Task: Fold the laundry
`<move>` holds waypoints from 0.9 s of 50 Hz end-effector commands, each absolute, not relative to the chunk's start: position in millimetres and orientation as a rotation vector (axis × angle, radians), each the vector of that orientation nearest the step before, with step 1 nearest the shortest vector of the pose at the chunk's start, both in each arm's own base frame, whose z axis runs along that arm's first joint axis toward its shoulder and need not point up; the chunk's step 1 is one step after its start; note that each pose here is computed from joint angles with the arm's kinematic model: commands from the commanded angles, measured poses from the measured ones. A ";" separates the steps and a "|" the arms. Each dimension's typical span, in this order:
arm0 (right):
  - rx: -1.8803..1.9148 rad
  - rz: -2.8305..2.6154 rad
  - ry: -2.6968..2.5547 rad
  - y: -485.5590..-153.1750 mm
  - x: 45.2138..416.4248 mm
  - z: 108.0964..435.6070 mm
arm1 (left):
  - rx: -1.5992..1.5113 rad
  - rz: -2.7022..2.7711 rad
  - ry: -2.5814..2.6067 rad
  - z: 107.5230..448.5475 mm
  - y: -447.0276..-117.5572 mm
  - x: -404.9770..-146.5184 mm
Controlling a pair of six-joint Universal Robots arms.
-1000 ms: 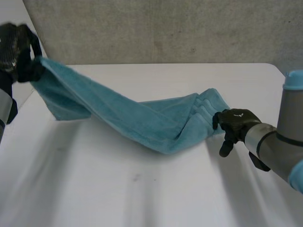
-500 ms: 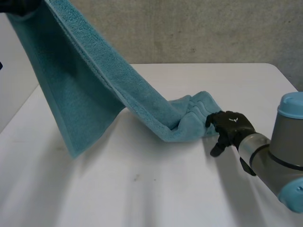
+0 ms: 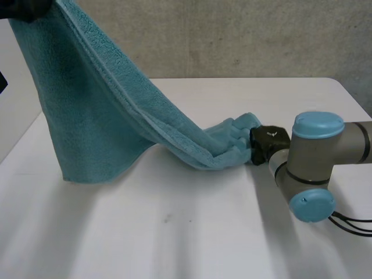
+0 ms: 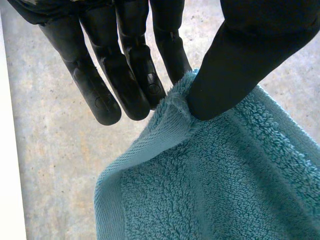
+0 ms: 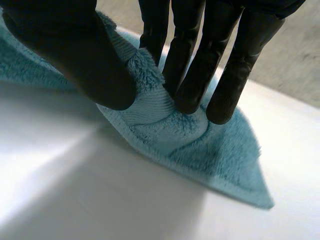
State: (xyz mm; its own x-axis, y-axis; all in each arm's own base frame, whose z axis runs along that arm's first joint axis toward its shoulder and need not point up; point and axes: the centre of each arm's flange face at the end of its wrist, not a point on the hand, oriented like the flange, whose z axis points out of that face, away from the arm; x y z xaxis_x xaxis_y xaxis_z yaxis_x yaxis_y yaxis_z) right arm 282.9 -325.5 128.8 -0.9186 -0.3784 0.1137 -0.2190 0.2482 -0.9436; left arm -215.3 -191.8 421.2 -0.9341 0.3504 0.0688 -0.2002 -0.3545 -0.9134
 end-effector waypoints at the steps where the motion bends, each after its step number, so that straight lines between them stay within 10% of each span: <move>1: -0.534 -2.094 2.137 -321.6 260.3 243.5 | -0.158 2.347 -1.662 401.1 -218.7 -201.8; 12: -1.013 -2.193 2.268 -293.5 203.0 318.6 | -0.115 2.251 -1.980 337.0 -264.9 -176.5; 31: -1.570 -1.437 2.615 -288.7 187.7 226.6 | -0.728 1.767 -2.522 183.5 -297.9 -195.7; 37: -1.537 -1.815 2.583 -348.8 213.3 241.7 | -0.744 1.975 -2.395 212.7 -345.7 -211.0; 38: -1.502 -1.923 2.578 -358.8 215.6 252.3 | -0.693 2.209 -2.234 261.3 -372.4 -221.7; 40: -1.395 -2.169 2.533 -376.3 220.5 282.1 | -0.669 2.284 -2.177 279.0 -377.7 -223.9; 42: -0.846 -2.924 2.008 -394.0 233.1 402.9 | -0.577 2.491 -1.988 329.3 -388.5 -226.2; 45: -0.665 -3.048 1.789 -394.2 235.1 428.6 | -0.420 2.806 -1.519 408.7 -386.7 -233.7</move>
